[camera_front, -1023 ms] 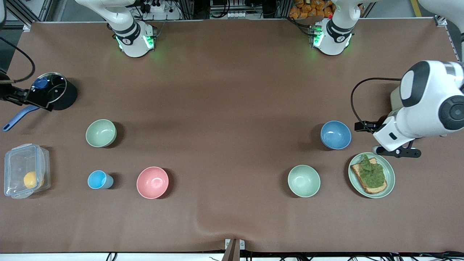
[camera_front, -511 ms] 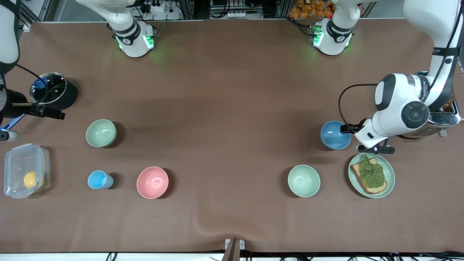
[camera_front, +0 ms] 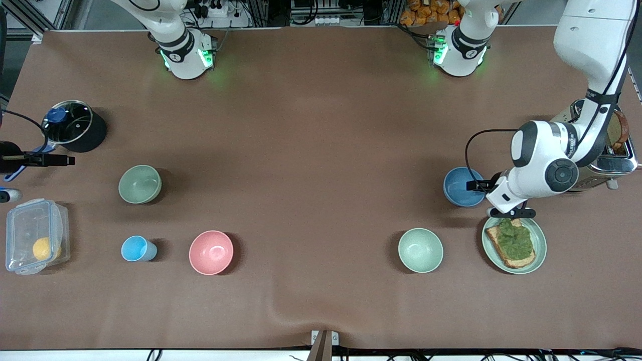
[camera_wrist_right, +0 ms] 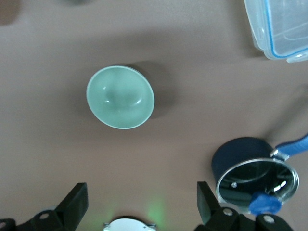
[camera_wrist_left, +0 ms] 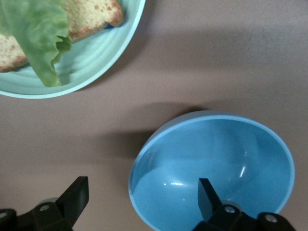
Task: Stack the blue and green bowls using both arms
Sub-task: 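Lower the left gripper to the blue bowl while the right gripper reaches the green bowl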
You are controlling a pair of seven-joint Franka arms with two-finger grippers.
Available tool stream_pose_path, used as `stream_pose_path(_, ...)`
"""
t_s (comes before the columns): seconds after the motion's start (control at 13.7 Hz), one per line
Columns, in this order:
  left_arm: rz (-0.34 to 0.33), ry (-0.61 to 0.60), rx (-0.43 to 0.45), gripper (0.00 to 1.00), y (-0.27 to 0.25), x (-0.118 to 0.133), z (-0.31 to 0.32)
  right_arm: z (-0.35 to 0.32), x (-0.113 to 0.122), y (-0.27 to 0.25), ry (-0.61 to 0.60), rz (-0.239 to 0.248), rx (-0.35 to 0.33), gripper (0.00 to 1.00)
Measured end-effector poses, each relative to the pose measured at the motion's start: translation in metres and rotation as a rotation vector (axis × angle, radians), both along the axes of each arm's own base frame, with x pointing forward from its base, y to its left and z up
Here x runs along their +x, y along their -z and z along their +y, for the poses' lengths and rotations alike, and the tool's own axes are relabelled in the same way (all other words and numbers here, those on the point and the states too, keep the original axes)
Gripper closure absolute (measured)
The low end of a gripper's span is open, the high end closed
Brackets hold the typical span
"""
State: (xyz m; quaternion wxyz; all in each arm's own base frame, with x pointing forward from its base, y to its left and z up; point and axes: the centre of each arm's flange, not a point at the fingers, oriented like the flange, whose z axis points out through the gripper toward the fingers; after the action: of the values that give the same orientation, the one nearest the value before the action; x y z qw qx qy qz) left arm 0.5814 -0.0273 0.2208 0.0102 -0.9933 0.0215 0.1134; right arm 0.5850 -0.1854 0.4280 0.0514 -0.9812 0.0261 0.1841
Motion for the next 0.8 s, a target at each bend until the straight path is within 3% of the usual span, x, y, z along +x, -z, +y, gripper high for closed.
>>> stream_pose_path(0.22, 0.013, -0.006, 0.055, 0.0, 0.022, -0.003, -0.009, -0.024, -0.017, 0.04, -0.032, 0.005, 0.035, 0.0)
stream_pose_path(0.51, 0.029, -0.002, 0.059, 0.0, 0.038, -0.006, -0.019, -0.041, -0.043, 0.102, -0.06, -0.022, 0.063, 0.0)
stream_pose_path(0.8, 0.025, -0.008, 0.059, 0.43, 0.037, -0.005, -0.015, -0.032, -0.055, 0.137, -0.009, -0.102, 0.098, 0.0)
